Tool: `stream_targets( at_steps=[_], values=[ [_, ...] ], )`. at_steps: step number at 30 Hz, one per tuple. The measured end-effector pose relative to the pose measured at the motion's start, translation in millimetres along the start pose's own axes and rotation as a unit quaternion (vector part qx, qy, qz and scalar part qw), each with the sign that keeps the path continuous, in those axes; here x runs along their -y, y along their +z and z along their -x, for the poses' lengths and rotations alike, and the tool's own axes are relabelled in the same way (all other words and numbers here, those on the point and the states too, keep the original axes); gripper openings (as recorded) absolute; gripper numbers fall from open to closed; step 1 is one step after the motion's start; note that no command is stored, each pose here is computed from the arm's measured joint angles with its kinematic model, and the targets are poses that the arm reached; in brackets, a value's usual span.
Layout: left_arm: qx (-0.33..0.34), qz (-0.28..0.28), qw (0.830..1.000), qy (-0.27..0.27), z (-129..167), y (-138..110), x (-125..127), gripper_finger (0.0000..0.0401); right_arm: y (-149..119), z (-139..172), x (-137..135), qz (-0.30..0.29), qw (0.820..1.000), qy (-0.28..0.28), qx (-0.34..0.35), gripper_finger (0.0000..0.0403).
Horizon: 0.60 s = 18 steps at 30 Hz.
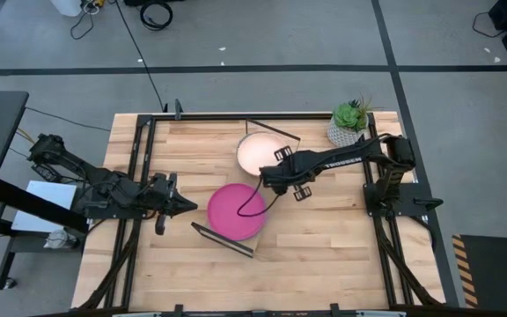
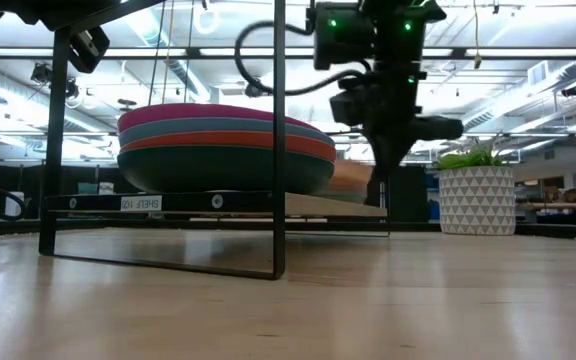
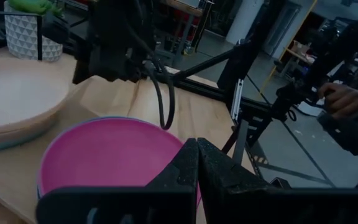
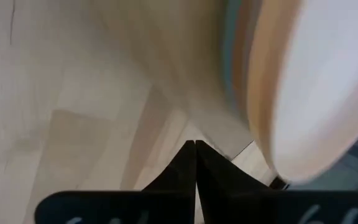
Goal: Place and stack plates onto a shelf
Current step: Stack the white plate on the top of the gray plate on the shelf
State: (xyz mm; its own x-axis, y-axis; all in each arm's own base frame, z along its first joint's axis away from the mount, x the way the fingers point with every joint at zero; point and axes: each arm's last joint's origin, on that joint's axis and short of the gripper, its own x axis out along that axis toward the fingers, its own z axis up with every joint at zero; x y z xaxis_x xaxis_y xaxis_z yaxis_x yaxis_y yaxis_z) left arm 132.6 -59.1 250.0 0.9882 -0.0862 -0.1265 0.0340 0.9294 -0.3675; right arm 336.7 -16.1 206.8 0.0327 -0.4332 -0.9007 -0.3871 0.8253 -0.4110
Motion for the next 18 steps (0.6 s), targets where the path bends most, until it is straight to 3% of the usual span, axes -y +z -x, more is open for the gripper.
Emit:
stream_targets(
  at_steps=[10, 14, 18],
  values=[
    [-0.002, 0.000, 1.000, -0.003, -0.1, -0.2, 0.1, 0.0007, -0.2, 3.8, 9.6, 0.015, 1.000, -0.019, 0.011, 0.0008],
    [-0.001, 0.000, 1.000, -0.003, -0.1, 0.0, 0.2, 0.0007, 4.7, 26.7, 19.3, -0.002, 0.995, -0.071, 0.077, 0.0008],
    [0.002, 0.001, 1.000, -0.004, -0.1, 0.6, 0.5, 0.0007, 11.0, 9.8, 39.3, -0.012, 0.987, -0.085, 0.137, 0.0008]
  ],
)
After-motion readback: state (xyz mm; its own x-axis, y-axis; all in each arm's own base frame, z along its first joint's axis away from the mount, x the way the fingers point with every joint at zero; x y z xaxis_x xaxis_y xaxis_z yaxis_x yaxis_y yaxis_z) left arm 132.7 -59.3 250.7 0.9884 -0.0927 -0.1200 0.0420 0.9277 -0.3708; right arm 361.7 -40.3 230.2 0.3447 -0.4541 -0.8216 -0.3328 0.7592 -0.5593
